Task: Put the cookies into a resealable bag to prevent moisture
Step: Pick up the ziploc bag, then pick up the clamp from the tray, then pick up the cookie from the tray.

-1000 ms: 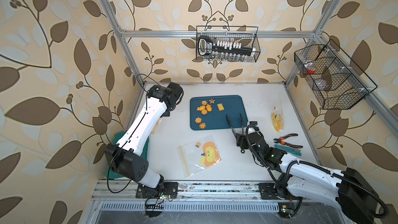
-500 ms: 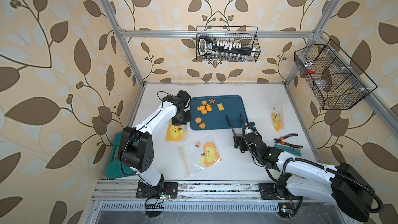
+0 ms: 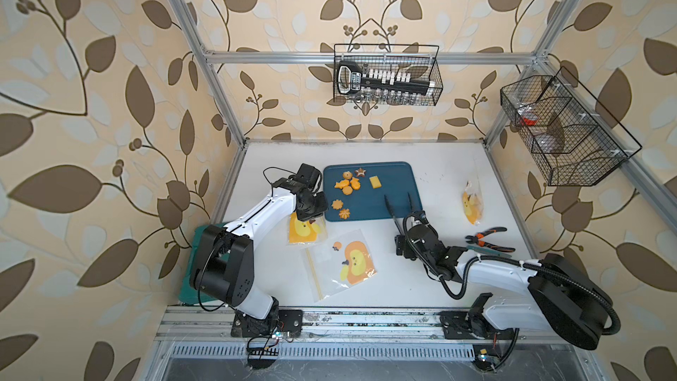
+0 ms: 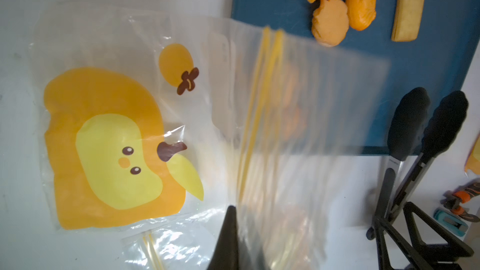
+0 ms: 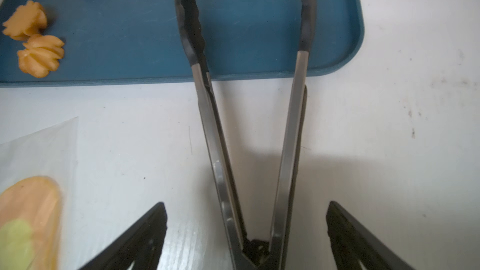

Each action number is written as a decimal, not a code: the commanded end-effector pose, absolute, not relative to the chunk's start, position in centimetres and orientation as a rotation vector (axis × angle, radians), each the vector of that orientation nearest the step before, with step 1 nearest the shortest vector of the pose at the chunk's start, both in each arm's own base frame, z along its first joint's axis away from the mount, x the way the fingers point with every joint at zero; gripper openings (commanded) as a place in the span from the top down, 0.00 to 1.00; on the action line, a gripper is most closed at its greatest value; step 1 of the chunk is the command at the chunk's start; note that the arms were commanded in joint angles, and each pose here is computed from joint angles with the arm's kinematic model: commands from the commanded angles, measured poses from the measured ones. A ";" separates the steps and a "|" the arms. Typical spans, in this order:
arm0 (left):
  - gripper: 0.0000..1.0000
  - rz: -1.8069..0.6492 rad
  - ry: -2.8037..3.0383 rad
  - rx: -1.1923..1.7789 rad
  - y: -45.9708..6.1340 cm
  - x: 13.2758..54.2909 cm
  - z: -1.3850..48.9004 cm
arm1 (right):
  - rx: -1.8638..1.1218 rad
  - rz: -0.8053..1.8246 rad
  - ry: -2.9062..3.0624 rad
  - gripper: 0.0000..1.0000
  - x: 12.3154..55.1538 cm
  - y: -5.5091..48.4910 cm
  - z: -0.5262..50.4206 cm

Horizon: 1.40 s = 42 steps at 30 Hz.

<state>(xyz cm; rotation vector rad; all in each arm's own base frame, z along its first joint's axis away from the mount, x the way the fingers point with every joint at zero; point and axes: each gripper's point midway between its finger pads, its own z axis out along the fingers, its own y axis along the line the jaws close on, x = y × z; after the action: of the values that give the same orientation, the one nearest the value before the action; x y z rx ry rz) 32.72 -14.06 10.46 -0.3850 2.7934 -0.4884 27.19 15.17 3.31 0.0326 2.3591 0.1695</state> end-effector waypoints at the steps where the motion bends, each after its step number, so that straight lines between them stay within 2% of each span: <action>1: 1.00 -0.562 2.763 -0.304 -15.2 33.5 10.3 | 0.038 0.174 2.326 0.07 28.8 15.9 4.0; 7: 1.00 -0.574 2.725 -0.241 -15.6 34.2 10.4 | 0.044 0.101 2.306 0.15 29.9 15.5 3.1; 14: 1.00 -0.628 2.675 -0.194 -16.2 34.7 10.4 | 0.059 0.081 2.254 0.21 30.4 15.1 2.3; 19: 1.00 -0.644 2.668 -0.176 -16.4 34.8 10.1 | 0.068 0.099 2.199 0.33 30.3 14.9 2.9; 25: 1.00 -0.651 2.656 -0.157 -16.6 35.1 9.8 | 0.018 0.123 2.163 0.44 29.8 15.7 5.7; 32: 1.00 -0.627 2.647 -0.147 -16.3 35.3 9.3 | -0.060 0.163 2.211 0.45 28.9 16.4 7.6; 42: 1.00 -0.454 2.672 -0.313 -14.1 36.0 9.1 | -0.490 0.296 2.436 0.45 27.3 22.1 9.2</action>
<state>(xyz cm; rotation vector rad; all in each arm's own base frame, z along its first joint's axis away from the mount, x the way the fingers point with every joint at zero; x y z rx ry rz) 35.17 -14.83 8.58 -0.2606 2.6782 -0.5221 28.92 20.55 9.78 -0.3008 2.3386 0.2492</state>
